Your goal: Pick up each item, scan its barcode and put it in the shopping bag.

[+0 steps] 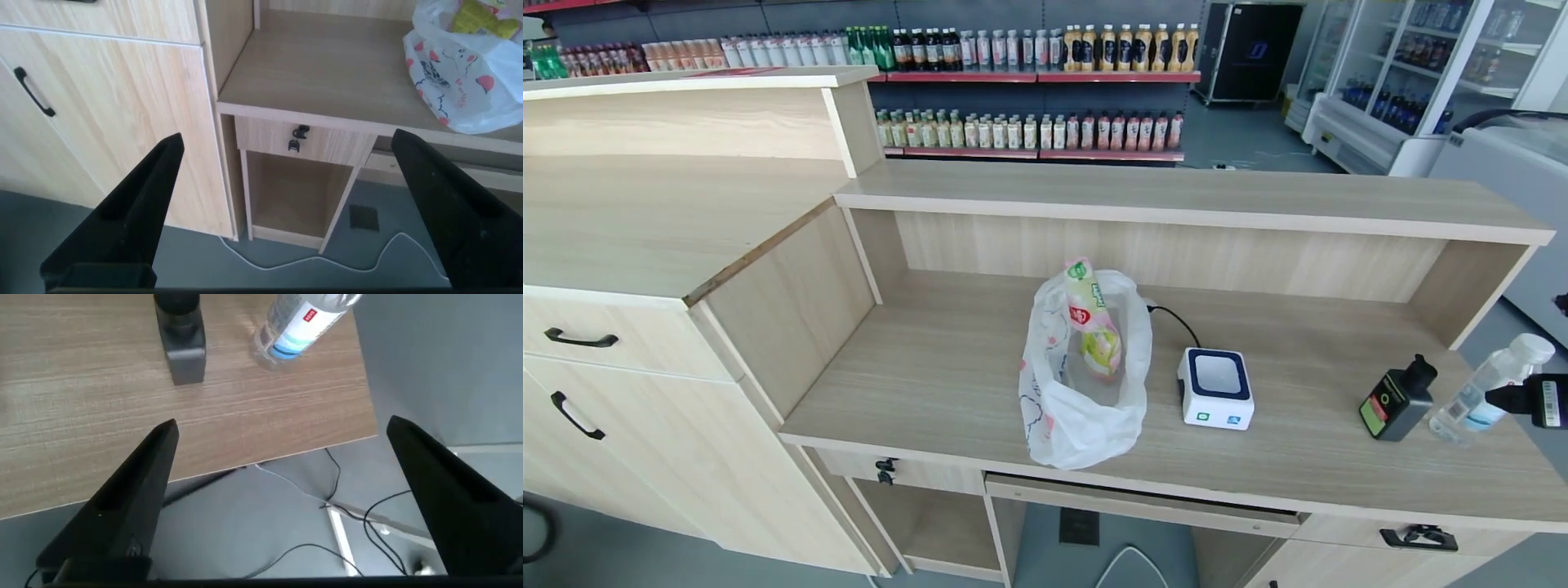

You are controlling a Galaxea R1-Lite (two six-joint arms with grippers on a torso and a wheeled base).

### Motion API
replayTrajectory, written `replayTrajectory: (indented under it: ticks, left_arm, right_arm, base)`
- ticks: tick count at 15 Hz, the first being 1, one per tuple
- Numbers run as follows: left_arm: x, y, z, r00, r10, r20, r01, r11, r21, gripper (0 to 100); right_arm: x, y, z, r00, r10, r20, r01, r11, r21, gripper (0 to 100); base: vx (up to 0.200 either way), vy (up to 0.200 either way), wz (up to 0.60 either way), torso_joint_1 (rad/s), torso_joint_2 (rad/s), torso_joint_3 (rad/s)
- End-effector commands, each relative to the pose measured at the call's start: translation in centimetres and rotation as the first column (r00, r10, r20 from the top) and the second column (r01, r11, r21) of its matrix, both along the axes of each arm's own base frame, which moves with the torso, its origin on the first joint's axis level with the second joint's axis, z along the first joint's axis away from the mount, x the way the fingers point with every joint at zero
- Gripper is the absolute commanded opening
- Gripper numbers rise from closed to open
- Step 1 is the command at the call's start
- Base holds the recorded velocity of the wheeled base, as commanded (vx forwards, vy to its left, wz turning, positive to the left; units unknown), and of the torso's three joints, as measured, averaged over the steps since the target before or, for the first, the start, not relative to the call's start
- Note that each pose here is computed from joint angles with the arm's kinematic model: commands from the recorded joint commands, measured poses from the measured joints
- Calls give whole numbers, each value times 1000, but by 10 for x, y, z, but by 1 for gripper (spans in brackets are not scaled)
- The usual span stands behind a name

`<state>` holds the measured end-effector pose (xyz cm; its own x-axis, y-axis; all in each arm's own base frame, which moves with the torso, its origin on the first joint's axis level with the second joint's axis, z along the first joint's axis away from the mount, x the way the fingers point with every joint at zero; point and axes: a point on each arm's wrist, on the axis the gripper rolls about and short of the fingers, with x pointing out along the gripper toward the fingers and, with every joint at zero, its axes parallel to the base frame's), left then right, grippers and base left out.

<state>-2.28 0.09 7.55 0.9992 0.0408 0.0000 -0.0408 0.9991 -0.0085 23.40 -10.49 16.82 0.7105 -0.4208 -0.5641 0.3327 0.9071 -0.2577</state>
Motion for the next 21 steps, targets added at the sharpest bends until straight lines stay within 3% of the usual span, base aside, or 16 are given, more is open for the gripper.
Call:
replayTrajectory:
  ticks: [1, 6, 21]
  left_arm:
    - [0, 0, 0, 1000, 1, 0, -1, 1000, -1, 100]
    - [0, 0, 0, 1000, 1, 0, -1, 1000, -1, 100]
    - [0, 0, 0, 1000, 1, 0, -1, 1000, -1, 100]
  right_arm:
    - [21, -11, -31, 999, 9, -52, -8, 999, 35, 100]
    - [45, -19, -53, 993, 114, 19, -115, 992, 44, 100]
    - [79, -27, -93, 988, 157, 13, -157, 986, 60, 100]
  base:
    - [0, 0, 0, 0, 0, 0]
    - [0, 0, 0, 0, 0, 0]
    - [0, 0, 0, 0, 0, 0]
